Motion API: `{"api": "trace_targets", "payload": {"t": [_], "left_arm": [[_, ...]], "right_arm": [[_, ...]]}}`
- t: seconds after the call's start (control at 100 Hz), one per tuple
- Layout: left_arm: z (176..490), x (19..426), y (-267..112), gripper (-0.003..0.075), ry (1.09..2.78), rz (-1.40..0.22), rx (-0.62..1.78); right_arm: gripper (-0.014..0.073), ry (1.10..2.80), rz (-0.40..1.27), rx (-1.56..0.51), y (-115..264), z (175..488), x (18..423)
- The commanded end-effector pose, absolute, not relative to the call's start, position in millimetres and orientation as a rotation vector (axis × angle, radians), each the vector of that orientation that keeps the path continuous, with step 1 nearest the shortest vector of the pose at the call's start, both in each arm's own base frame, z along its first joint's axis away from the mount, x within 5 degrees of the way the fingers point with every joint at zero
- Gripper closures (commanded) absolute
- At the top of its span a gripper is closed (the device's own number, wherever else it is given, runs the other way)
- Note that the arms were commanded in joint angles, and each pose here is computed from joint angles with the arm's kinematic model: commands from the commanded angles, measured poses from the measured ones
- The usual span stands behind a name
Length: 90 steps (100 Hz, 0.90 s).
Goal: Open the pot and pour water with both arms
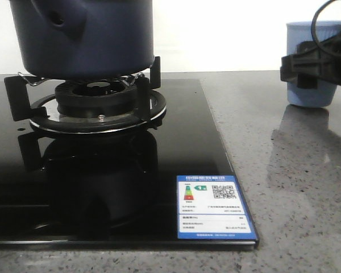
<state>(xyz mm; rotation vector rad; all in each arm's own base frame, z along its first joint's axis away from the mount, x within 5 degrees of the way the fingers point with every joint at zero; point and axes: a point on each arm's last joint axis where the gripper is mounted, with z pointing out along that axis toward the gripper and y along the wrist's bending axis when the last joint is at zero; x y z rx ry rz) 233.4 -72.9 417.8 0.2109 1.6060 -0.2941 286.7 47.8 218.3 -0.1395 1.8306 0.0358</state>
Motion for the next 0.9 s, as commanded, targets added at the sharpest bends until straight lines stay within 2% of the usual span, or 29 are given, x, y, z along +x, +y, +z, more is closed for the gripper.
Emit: {"api": "trace_targets", "payload": {"t": [0.0,0.29,0.6,0.89], "left_arm": [[447.0,224.4,-65.8,0.0361,1.438,-0.28,0.155],[447.0,224.4,-65.8,0.0361,1.438,-0.278,0.156],[447.0,224.4,-65.8,0.0361,1.438,-0.278,0.156],[447.0,224.4,-65.8,0.0361,1.438,-0.278,0.156]], "right_arm": [[0.0253,1.628,0.035,-0.181,50.4,260.4,282.3],[0.0253,1.683,0.061,-0.275,58.9,322.5,274.5],[0.0253,1.674,0.097,-0.488,100.2,386.4,272.7],[0.0253,1.662,0.062,-0.661,135.4,414.0,282.6]]}}
